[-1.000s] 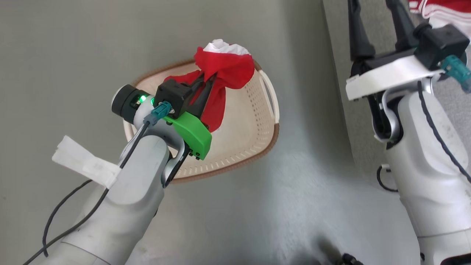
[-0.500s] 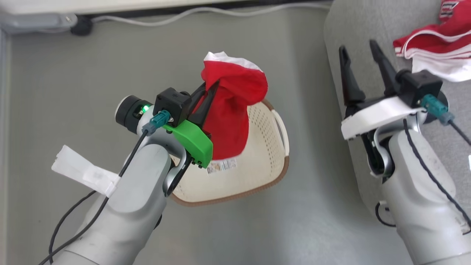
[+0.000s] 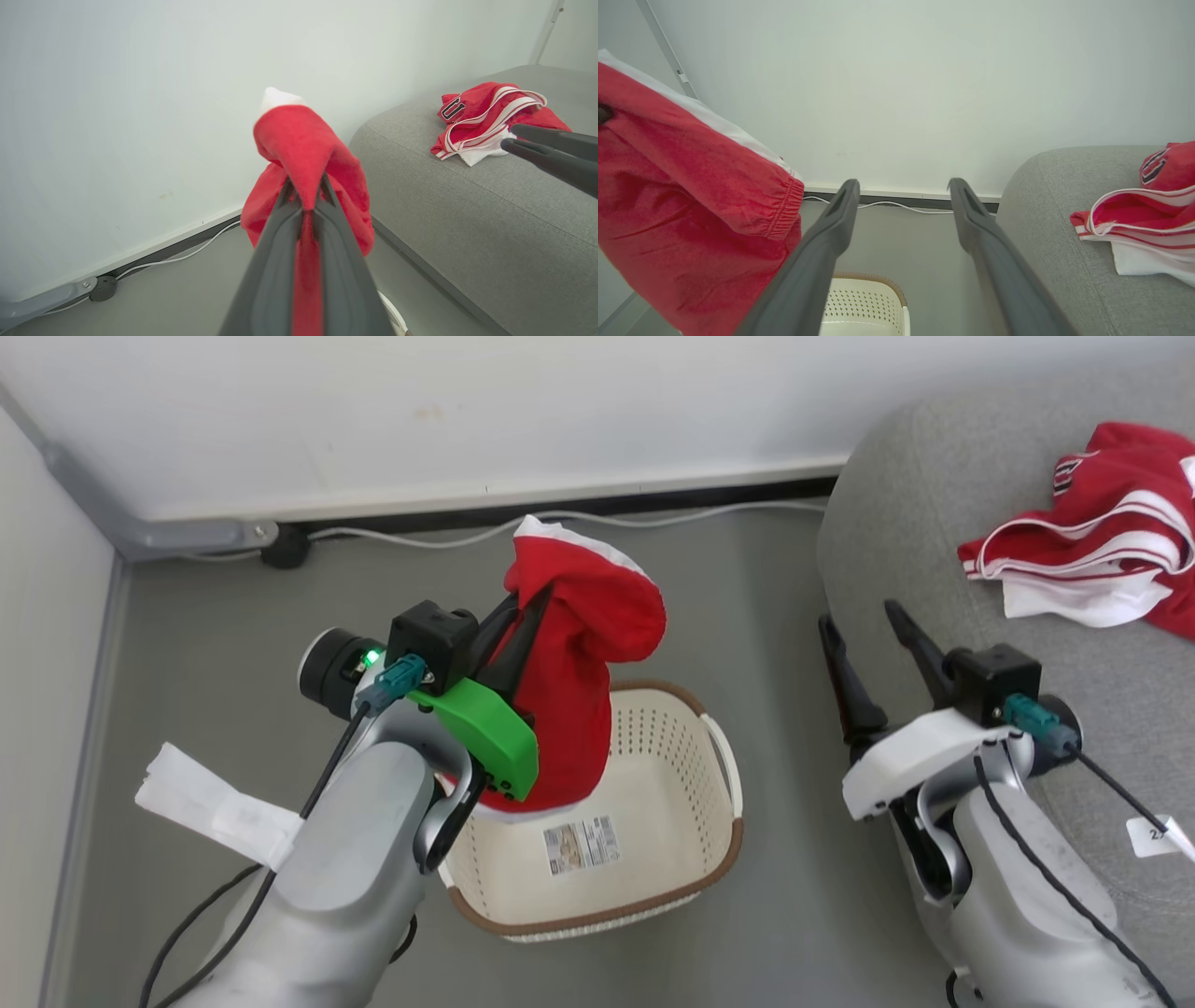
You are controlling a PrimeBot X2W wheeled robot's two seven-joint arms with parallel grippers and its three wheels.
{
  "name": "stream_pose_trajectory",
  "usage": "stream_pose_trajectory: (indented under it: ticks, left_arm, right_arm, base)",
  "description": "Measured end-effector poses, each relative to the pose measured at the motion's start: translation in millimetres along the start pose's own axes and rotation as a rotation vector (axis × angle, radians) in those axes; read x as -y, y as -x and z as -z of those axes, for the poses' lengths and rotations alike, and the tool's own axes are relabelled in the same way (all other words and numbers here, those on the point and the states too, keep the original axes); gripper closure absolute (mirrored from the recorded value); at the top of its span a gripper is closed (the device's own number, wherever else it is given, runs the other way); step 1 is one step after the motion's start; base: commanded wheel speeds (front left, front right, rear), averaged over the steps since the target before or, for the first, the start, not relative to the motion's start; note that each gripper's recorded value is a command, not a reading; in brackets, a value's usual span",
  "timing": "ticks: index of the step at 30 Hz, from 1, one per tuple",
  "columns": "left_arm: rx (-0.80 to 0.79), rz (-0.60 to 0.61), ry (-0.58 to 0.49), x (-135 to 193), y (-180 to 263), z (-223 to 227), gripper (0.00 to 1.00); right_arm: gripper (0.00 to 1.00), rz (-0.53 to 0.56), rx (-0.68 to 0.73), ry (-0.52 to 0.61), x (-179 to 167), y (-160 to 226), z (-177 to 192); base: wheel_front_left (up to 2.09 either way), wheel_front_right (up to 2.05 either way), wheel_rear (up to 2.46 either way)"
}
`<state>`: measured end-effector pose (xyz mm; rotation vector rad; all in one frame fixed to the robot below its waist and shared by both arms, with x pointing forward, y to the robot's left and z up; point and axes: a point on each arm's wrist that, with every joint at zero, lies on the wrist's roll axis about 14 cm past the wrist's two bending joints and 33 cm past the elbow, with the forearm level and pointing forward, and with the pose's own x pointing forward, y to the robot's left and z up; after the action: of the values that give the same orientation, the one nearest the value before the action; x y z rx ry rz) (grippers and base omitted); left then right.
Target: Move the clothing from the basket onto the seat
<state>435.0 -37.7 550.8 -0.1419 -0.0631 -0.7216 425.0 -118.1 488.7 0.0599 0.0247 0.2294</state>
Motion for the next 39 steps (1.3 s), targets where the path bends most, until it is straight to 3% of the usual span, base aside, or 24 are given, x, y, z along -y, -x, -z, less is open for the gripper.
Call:
stream_pose_trajectory:
  ticks: [15,39]
  left_arm:
    - [0.109,0.022,-0.048,28,15,-58,1.00]
    - [0.098,0.060,-0.046,41,23,-65,1.00]
  right_arm:
    - [0.00,-0.125,0.026,0.018,-40,23,-15]
    - [0.00,-0.347,-0.149,0.097,-99,0,23]
  base:
    - [0.00,0.00,0.00]
    - [0.00,0.00,0.00]
